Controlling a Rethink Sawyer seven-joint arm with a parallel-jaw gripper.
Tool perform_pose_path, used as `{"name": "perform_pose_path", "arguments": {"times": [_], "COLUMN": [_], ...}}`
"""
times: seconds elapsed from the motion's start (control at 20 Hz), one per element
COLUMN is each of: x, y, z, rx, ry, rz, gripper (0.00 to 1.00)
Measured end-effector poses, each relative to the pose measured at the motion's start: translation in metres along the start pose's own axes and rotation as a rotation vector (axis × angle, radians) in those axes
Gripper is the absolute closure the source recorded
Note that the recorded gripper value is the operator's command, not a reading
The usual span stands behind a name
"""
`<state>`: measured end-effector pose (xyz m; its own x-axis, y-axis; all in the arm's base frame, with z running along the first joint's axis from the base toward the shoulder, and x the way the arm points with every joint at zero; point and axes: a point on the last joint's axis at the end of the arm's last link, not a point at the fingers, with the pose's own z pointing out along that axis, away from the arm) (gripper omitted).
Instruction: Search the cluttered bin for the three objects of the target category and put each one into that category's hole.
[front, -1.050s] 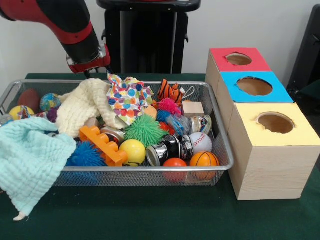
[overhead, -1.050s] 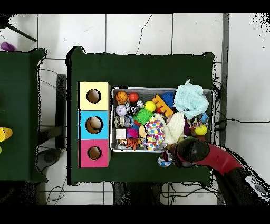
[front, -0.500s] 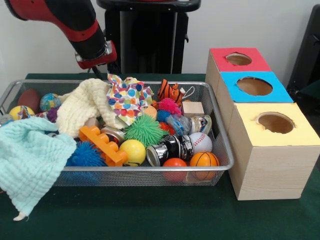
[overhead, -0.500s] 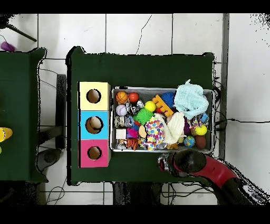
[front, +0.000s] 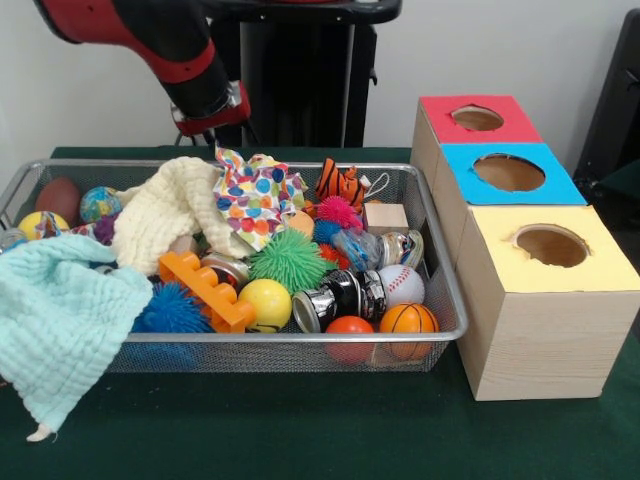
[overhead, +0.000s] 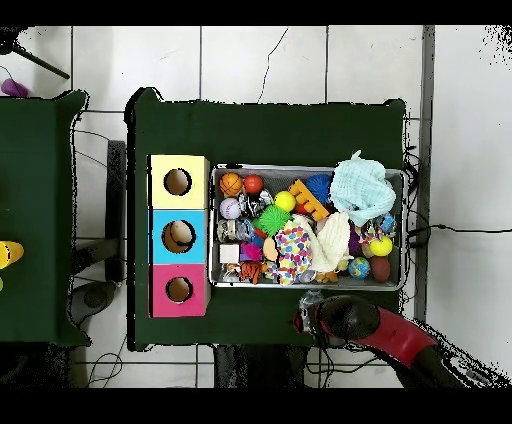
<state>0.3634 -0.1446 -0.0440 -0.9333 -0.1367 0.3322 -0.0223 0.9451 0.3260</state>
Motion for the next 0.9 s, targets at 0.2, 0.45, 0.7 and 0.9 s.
{"name": "perform_pose_path", "arguments": {"times": [0.2,0.45,0.7,0.9], "x": [0.0,-0.001,-0.002,-0.004], "y": [0.006,0.011,0.012,0.014], "z": [0.019,0.034,0.034,0.033], "rx": [-0.027,-0.055,-0.054,-0.039], "ry": [0.01,0.031,0.032,0.035], "rz": [-0.004,-0.008,-0.013,-0.034], "gripper": [0.0,0.0,0.0,0.0]}}
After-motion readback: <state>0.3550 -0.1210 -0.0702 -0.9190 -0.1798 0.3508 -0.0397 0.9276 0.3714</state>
